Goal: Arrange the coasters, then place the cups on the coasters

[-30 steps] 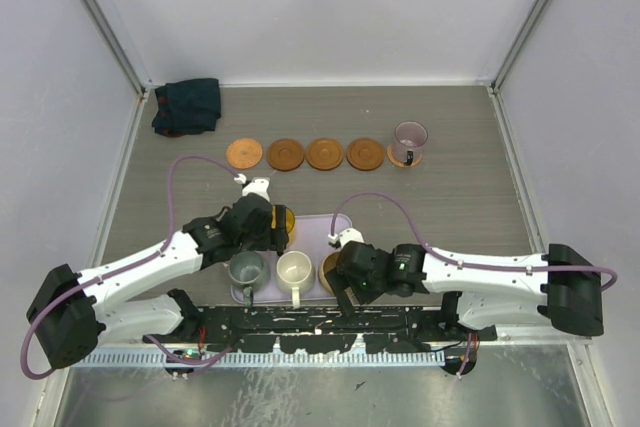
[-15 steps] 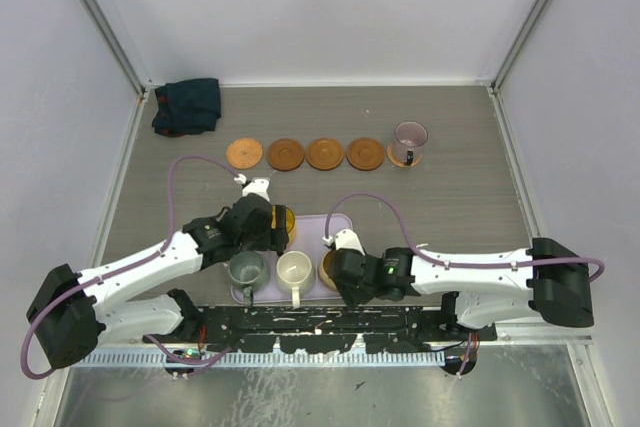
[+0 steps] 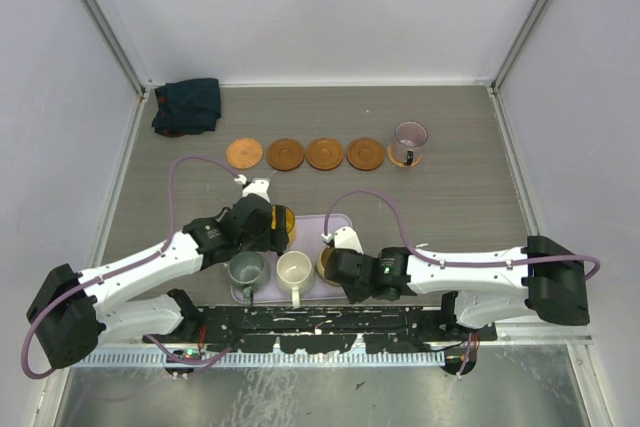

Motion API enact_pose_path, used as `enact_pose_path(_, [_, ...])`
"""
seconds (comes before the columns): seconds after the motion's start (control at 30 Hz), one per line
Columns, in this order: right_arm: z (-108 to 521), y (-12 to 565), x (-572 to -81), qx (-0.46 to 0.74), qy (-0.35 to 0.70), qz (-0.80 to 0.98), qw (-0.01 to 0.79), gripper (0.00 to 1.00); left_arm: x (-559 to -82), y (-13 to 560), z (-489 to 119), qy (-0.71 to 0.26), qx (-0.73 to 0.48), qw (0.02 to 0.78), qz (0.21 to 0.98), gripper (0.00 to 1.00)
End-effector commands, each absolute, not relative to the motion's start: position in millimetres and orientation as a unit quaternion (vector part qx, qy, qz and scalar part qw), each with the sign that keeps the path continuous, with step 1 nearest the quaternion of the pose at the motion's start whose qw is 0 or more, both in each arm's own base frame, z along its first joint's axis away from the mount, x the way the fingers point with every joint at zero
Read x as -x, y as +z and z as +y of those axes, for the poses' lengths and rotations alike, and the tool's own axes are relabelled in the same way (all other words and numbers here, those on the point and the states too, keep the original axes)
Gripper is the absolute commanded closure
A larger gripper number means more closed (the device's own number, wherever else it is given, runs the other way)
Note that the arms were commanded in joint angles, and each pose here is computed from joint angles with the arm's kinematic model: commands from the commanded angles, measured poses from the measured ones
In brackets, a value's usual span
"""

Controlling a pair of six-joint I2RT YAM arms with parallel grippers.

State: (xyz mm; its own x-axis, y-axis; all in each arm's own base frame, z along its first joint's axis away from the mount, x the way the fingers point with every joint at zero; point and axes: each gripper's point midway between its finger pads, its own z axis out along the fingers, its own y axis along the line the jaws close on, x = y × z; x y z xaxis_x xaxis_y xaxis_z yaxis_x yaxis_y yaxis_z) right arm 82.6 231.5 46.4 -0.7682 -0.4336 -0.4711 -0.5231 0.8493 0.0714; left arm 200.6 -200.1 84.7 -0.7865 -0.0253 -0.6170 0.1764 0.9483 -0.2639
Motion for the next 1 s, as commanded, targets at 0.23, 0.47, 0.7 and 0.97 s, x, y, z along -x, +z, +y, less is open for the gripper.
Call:
enact_pose_path(0.23, [244, 58, -99, 0.233, 0.098, 0.930, 0.266, 0.99, -204, 89, -203, -0.169, -0.035, 0.339, 0.925, 0.27])
enact_pose_path(0.47, [245, 84, -125, 0.213, 0.080, 0.915, 0.334, 0.99, -207, 94, -205, -0.172, -0.037, 0.345, 0.922, 0.26])
enact_pose_path(0.7, [243, 122, -155, 0.182, 0.060, 0.886, 0.421, 0.99, -208, 100, -205, -0.178, -0.037, 0.354, 0.918, 0.26])
enact_pose_path(0.97, [233, 160, -196, 0.149, 0.010, 0.848, 0.508, 0.99, -209, 106, -206, -0.188, -0.038, 0.365, 0.911, 0.27])
